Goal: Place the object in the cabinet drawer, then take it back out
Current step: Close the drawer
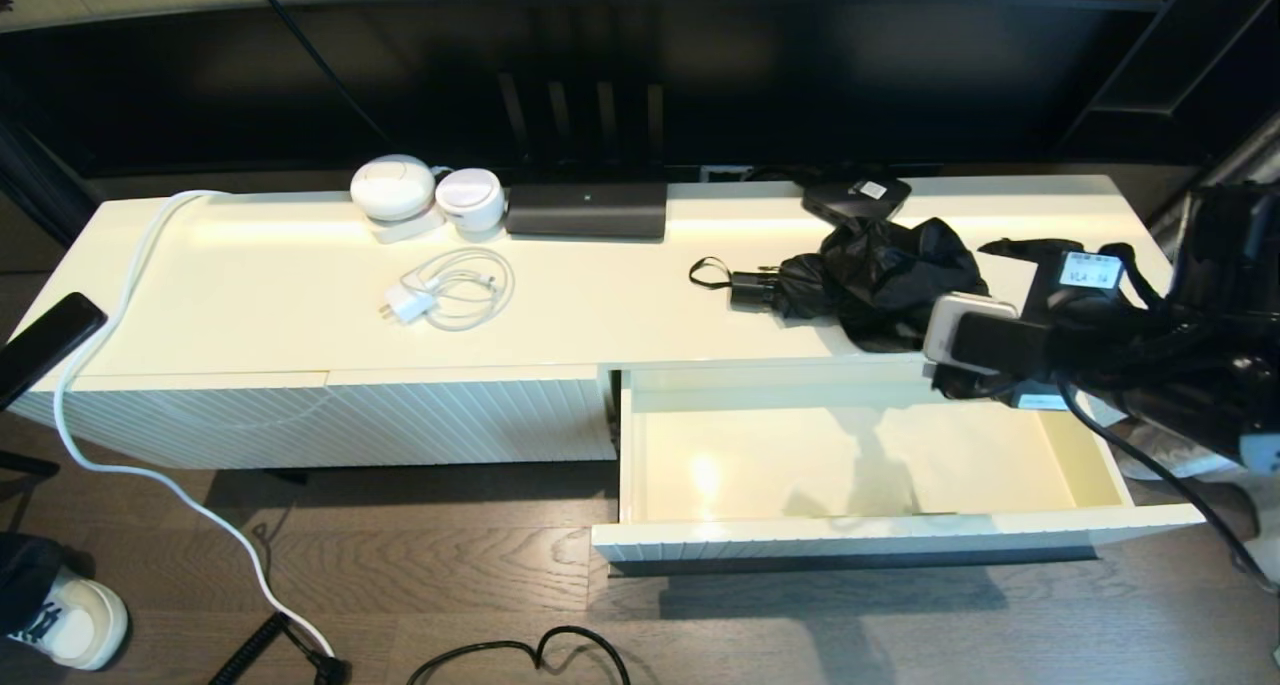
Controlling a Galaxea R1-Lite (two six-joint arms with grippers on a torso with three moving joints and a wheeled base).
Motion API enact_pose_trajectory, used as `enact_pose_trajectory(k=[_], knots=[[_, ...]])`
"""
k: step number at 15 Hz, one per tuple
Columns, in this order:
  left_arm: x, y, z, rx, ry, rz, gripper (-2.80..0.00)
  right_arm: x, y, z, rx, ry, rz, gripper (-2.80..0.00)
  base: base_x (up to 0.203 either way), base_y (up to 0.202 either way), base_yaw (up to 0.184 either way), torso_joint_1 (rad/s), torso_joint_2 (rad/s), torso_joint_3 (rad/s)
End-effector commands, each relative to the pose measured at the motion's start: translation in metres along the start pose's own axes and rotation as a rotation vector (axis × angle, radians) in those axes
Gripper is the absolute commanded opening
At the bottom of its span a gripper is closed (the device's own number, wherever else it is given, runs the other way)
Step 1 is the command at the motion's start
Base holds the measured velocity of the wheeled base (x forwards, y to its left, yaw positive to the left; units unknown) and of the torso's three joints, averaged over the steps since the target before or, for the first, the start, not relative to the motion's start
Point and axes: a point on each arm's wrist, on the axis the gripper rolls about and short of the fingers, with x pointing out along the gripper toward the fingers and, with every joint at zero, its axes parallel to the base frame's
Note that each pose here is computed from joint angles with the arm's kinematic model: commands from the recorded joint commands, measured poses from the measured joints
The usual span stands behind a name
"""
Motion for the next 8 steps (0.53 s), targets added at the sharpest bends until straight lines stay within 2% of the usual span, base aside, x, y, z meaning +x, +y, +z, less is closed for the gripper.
enact_pose_trajectory(k=[1, 2, 5, 8], knots=[[0.0, 0.0, 0.0, -0.001, -0.001, 0.0, -2.8, -0.033, -0.001, -0.007, 0.003, -0.011, -0.035, 0.0, 0.0, 0.0, 0.0, 0.0, 0.0, 0.0], [0.0, 0.0, 0.0, -0.001, -0.001, 0.0, -2.8, -0.041, 0.006, -0.011, 0.003, -0.015, -0.02, -2.8, 0.0, 0.0, 0.0, 0.0, 0.0, 0.0], [0.0, 0.0, 0.0, -0.001, -0.001, 0.0, -2.8, -0.055, 0.03, -0.019, 0.016, -0.019, 0.055, -2.8, 0.0, 0.0, 0.0, 0.0, 0.0, 0.0], [0.0, 0.0, 0.0, -0.001, -0.001, 0.0, -2.8, -0.062, 0.047, -0.02, 0.039, -0.012, 0.171, -2.8, 0.0, 0.0, 0.0, 0.0, 0.0, 0.0]])
